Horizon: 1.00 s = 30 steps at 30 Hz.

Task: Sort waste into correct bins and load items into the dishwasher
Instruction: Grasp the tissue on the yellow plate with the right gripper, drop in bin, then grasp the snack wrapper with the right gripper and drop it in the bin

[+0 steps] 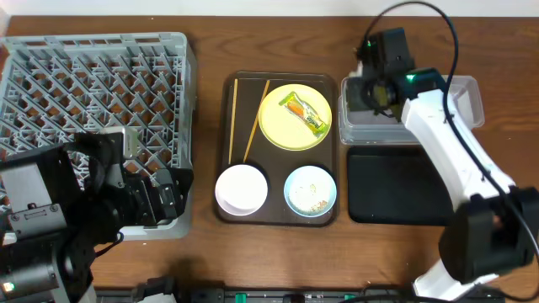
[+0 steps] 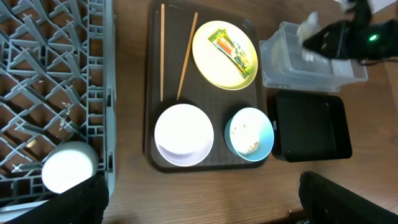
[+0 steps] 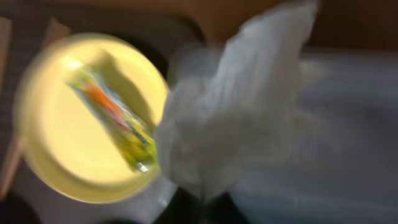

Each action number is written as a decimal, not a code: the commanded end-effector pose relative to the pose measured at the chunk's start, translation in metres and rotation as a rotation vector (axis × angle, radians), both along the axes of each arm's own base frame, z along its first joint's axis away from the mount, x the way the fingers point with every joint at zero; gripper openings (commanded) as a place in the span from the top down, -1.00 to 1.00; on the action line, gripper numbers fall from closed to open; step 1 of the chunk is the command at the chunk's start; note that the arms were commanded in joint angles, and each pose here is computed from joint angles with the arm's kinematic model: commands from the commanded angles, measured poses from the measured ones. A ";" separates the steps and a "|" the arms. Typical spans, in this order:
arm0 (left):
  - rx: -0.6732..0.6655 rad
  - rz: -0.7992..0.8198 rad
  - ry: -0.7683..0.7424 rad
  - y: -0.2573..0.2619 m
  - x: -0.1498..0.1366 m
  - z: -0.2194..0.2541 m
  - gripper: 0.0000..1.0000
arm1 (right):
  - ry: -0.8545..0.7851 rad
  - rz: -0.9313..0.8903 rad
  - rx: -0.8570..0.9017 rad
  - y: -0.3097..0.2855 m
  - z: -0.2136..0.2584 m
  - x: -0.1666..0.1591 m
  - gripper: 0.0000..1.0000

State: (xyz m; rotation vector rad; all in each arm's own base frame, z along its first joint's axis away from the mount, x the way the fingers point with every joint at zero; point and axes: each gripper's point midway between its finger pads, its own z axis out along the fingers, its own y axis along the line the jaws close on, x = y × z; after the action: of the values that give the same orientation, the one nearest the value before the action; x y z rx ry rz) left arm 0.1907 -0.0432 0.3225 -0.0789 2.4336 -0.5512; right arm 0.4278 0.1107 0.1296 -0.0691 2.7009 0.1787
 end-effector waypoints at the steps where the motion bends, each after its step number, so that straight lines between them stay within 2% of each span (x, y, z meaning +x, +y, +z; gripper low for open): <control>1: 0.010 -0.019 -0.024 -0.001 0.000 0.006 -0.96 | 0.063 0.001 -0.019 -0.002 -0.018 -0.007 -0.03; 2: 0.010 -0.019 -0.024 -0.001 0.000 0.006 -0.96 | 0.060 -0.001 -0.026 -0.003 -0.018 -0.007 -0.19; 4: 0.010 -0.019 -0.024 -0.001 0.000 0.006 -0.96 | 0.043 0.011 0.000 0.002 -0.009 -0.006 -0.21; 6: 0.009 -0.019 -0.024 -0.002 0.000 0.006 -0.96 | 0.012 0.046 0.052 0.015 0.006 -0.005 -0.20; 11: 0.010 -0.019 -0.024 -0.001 0.000 0.006 -0.96 | -0.069 0.271 0.123 0.071 0.024 -0.011 -0.05; 15: 0.010 -0.019 -0.024 -0.001 0.000 0.006 -0.96 | -0.101 0.395 0.032 0.112 0.002 -0.016 0.01; 18: 0.009 -0.019 -0.024 -0.002 0.000 0.006 -0.96 | -0.125 0.392 -0.107 0.125 -0.028 -0.007 0.00; 24: 0.010 -0.019 -0.024 -0.001 0.000 0.006 -0.96 | -0.104 0.386 -0.257 0.134 -0.094 0.003 0.18; 26: 0.009 -0.019 -0.024 -0.001 0.000 0.006 -0.96 | -0.096 0.369 -0.298 0.127 -0.107 0.007 0.15; 28: 0.009 -0.019 -0.024 -0.002 0.000 0.006 -0.96 | -0.086 0.357 -0.311 0.122 -0.116 0.010 -0.01; 30: 0.009 -0.019 -0.024 -0.002 0.000 0.006 -0.96 | -0.082 0.346 -0.312 0.117 -0.120 0.012 0.10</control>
State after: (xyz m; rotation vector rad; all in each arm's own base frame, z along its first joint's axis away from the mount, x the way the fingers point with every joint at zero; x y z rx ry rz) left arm 0.1907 -0.0431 0.3224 -0.0790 2.4337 -0.5507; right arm 0.4302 0.2462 0.0106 -0.6660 2.6022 -0.0412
